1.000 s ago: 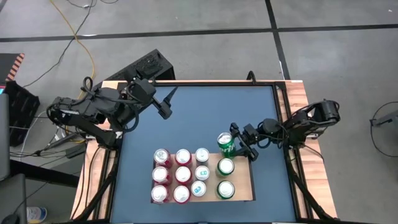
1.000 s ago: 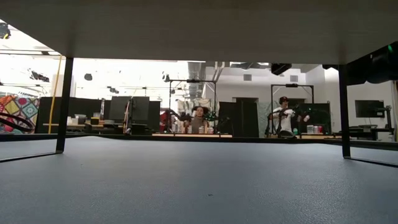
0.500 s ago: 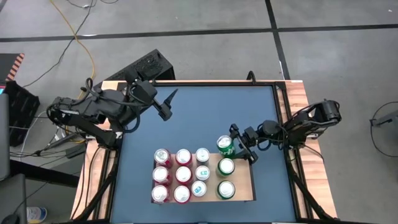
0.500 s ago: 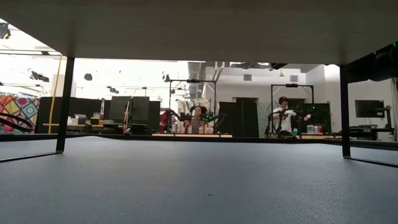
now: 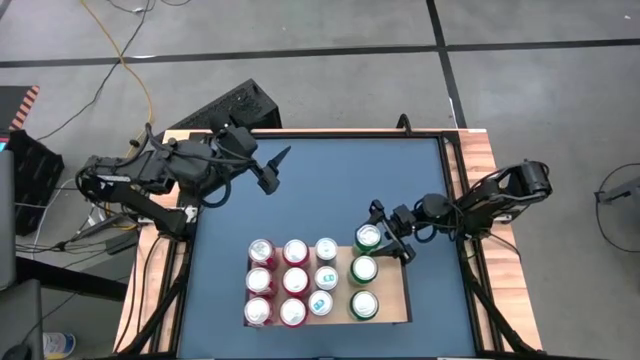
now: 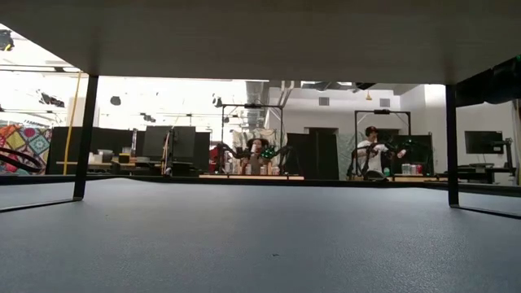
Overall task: Place canned beverage on shelf
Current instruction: Put the green soda can on the shelf
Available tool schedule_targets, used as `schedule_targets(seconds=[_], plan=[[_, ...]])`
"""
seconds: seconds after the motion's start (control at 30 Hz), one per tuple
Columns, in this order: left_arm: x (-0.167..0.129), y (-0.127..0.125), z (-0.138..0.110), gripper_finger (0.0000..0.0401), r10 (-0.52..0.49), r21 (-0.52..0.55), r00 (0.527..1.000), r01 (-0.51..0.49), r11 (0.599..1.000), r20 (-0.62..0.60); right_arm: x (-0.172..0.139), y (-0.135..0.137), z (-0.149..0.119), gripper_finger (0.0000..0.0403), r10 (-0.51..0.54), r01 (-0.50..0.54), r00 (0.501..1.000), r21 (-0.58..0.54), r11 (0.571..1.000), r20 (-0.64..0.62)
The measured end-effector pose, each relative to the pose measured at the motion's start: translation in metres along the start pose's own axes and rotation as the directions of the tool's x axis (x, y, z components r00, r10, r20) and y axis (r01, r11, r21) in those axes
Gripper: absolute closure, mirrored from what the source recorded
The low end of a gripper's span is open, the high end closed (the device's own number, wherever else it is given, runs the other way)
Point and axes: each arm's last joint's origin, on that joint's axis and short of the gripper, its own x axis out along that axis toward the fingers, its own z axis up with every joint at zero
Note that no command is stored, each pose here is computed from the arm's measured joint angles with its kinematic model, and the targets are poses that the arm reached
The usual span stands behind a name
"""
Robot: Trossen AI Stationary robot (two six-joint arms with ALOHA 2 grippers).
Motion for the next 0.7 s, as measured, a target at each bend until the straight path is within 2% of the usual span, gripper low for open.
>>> schedule_targets(seconds=[0.17, 0.33, 0.53, 0.7], plan=[[0.000, 0.000, 0.000, 0.0033, 0.000, 0.003, 1.000, 0.000, 1.000, -0.002, -0.003, 0.003, 0.010, 0.0070, -0.001, 0.001, 1.000, -0.022, 1.000, 0.014], [0.000, 0.000, 0.000, 0.0033, 0.000, 0.005, 1.000, 0.000, 1.000, -0.002, -0.008, 0.005, 0.016, 0.0069, -0.035, 0.035, 0.997, -0.012, 0.999, -0.063], [0.000, 0.000, 0.000, 0.0033, 0.000, 0.025, 1.000, 0.000, 1.000, -0.002, -0.014, 0.009, 0.026, 0.0069, -0.085, 0.082, 0.994, -0.043, 0.996, -0.068], [0.000, 0.000, 0.000, 0.0033, 0.001, 0.026, 1.000, -0.001, 1.000, -0.002, -0.012, 0.010, 0.036, 0.0069, -0.105, 0.102, 0.984, -0.030, 0.994, -0.141]])
